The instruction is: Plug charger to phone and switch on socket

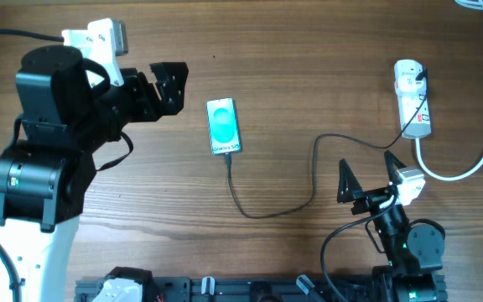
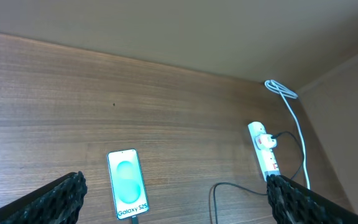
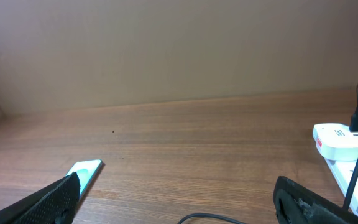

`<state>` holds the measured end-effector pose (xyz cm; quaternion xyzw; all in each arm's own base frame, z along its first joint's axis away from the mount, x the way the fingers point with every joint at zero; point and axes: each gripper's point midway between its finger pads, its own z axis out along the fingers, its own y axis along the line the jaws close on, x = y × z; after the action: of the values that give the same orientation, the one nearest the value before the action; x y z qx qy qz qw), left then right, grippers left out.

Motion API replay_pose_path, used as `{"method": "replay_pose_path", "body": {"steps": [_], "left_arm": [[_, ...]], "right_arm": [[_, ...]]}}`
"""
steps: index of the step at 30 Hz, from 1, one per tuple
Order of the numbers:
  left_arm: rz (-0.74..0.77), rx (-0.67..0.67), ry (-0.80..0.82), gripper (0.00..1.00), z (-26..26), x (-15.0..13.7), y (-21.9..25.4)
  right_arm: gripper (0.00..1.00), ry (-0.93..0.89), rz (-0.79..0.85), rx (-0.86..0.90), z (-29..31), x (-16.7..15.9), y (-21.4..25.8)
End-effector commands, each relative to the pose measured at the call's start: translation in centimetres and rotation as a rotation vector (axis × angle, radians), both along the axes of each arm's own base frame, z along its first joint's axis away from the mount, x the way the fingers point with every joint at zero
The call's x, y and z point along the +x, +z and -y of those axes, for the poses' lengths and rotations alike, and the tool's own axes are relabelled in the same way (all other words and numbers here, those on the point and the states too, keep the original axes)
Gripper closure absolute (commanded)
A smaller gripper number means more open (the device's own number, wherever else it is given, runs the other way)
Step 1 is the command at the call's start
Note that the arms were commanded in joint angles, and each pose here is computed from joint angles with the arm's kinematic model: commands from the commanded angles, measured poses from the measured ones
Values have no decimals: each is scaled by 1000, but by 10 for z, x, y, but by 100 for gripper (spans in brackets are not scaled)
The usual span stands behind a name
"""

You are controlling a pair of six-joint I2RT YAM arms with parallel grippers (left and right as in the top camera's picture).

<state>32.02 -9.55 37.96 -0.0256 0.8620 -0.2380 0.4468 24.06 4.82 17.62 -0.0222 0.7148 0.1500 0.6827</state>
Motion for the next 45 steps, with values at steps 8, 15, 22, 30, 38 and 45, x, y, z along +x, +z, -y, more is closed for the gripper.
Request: {"method": "replay_pose_path", "body": {"steps": [8,15,22,30,38,45], "left_arm": [[-33,29,42,0,-12,-13,-6],[62,22,150,0,-45,-20,-37],[318,29,202,0,-63,-35,-86],[579,158,186,0,-67,-62,-132],[605,194,296,1,-85,-73,-169],[516,199,287,0,-85,-74,-219]], "right_arm": [[0,19,15,9,-3,-1,2],[0,19,15,9,-3,-1,2],[0,19,15,9,-3,-1,2],[0,19,14,9,-3,-1,2],[0,19,15,9,-3,-1,2],[0,19,13,9,-3,-1,2]]}}
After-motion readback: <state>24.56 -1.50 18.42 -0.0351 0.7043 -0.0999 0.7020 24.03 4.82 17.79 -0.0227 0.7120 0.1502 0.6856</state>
